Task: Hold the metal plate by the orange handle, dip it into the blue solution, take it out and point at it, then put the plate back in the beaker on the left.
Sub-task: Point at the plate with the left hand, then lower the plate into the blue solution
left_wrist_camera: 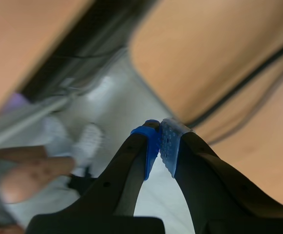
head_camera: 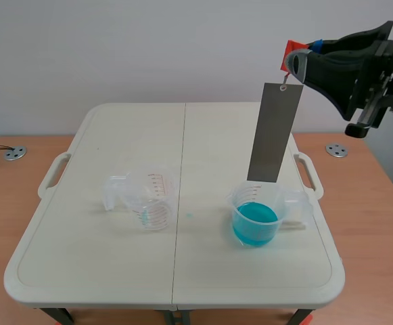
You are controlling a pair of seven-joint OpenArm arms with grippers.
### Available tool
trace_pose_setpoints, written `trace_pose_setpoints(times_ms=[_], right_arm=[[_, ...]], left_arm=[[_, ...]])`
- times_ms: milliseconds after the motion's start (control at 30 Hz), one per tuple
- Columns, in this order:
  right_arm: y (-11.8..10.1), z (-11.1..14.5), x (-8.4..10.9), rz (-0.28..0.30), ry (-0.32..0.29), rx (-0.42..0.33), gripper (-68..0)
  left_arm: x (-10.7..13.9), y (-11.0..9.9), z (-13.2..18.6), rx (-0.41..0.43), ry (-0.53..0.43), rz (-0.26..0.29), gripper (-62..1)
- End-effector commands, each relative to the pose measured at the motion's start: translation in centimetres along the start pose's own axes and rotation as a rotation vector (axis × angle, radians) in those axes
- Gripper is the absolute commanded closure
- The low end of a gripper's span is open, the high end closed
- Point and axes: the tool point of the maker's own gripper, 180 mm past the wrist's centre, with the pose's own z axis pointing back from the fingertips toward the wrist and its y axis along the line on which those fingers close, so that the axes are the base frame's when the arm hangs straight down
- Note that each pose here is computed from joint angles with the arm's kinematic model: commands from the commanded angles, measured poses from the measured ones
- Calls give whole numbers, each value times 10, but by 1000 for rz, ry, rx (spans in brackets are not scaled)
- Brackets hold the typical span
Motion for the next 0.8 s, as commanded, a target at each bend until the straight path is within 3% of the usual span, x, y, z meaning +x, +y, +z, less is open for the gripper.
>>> trace_pose_setpoints(times_ms=[0,167,300,767], right_arm=[[3,-2,9,6,-32,17,-13],[8,-5,5,-3,-24,33,-13],[11,-8,-1,15,-8,34,-13],[23,-12,-23,5,38,35,-13]], left_arm=[[0,-17,-3,-29,-7,30,-15],[-14,-64,-9,-97,22,119,-15],[-18,-82,-11,-126,33,148,-15],[-16,-82,-12,-132,31,143,-15]])
